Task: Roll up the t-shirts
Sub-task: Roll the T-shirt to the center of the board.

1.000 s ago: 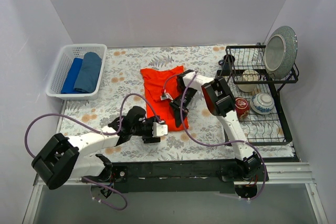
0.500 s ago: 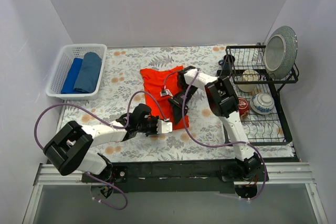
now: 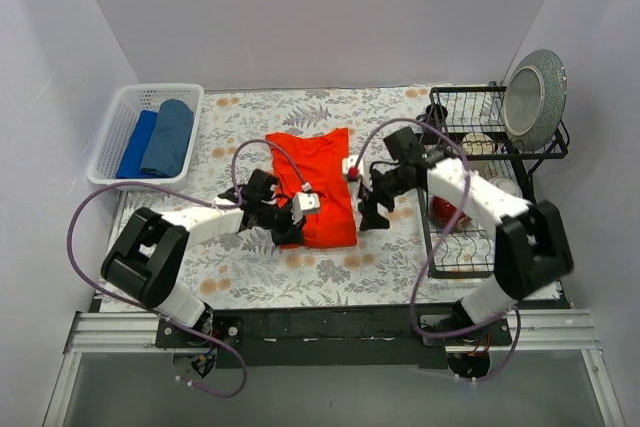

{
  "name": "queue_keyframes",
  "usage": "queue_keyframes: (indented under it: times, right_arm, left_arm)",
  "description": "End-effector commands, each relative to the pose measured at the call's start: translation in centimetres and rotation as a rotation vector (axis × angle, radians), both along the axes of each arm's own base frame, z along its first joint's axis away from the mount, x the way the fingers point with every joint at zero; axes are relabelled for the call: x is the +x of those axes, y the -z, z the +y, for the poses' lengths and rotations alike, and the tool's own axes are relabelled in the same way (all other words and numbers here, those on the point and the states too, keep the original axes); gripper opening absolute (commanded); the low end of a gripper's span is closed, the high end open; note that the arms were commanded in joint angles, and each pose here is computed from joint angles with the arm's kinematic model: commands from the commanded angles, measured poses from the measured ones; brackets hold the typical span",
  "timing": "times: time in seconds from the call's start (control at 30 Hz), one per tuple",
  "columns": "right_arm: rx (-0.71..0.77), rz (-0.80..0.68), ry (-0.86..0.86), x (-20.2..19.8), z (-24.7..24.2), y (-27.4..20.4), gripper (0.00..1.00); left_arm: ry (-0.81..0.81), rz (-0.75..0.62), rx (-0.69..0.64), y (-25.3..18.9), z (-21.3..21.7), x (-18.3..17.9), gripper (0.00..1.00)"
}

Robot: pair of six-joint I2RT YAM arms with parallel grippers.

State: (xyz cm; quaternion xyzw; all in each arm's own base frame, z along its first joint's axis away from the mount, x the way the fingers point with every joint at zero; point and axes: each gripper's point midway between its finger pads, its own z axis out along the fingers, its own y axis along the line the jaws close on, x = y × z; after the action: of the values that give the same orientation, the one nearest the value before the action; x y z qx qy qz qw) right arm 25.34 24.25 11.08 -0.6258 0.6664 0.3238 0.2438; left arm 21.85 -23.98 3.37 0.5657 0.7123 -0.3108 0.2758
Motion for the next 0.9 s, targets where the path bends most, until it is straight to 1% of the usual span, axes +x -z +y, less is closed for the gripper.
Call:
queue_keyframes:
  times: [0.0,0.03,0.07,0.1,0.17,0.3,0.37,0.43,0.57,0.67,0.7,0.77,0.8,0.83,0.87]
  right_arm:
    - [0.063,-0.370,-0.107,-1.3,3.5,-0.2,0.99]
    - [0.046,-0.371,-0.115,-2.5,3.2,1.3,0.99]
    - [0.062,-0.444,-0.107,-2.2,3.8,0.5,0.99]
    - [0.069,-0.456,-0.123,-3.0,4.5,0.7,0.99]
    - [0.075,-0.490,-0.116,-3.1,5.1,1.0,0.99]
    - [0.055,-0.470,-0.112,-3.5,6.3,2.2,0.98]
    - [0.036,-0.467,-0.088,-3.0,6.5,2.9,0.99]
    - [0.052,-0.496,-0.075,-2.2,7.0,2.7,0.99]
    - [0.027,-0.475,-0.102,-2.3,7.1,4.5,0.98]
    - [0.013,-0.455,-0.128,-2.5,7.3,5.8,0.88]
    - [0.012,-0.449,-0.132,-2.5,7.3,6.0,0.78]
    - [0.007,-0.428,-0.139,-2.4,7.7,6.7,0.68]
    - [0.004,-0.421,-0.139,-2.3,7.9,6.9,0.52]
    - [-0.003,-0.407,-0.143,-2.1,8.2,7.3,0.43]
    - [-0.010,-0.398,-0.145,-2.1,8.3,7.5,0.34]
  left_arm:
    - [-0.024,0.255,-0.101,-2.3,-0.8,0.5,0.00]
    - [-0.012,0.293,-0.137,-3.1,-1.0,0.8,0.00]
    - [-0.017,0.340,-0.128,-3.0,-0.7,0.5,0.00]
    - [-0.011,0.354,-0.138,-3.2,-0.8,0.7,0.00]
    - [-0.004,0.349,-0.157,-3.6,-1.1,1.2,0.00]
    - [0.000,0.366,-0.163,-3.6,-1.1,1.4,0.00]
    - [-0.004,0.371,-0.167,-3.6,-1.0,1.5,0.00]
    - [-0.008,0.368,-0.165,-3.4,-0.8,1.6,0.00]
    - [-0.024,0.383,-0.176,-3.4,-0.6,1.9,0.00]
    - [-0.037,0.386,-0.192,-3.7,-0.4,2.3,0.00]
    - [-0.041,0.386,-0.193,-3.7,-0.3,2.4,0.00]
    - [-0.051,0.385,-0.200,-3.8,-0.1,2.8,0.00]
    - [-0.058,0.384,-0.203,-3.9,0.0,2.9,0.03]
    - [-0.067,0.376,-0.198,-4.0,0.3,3.0,0.09]
    - [-0.072,0.355,-0.193,-4.1,0.4,3.2,0.20]
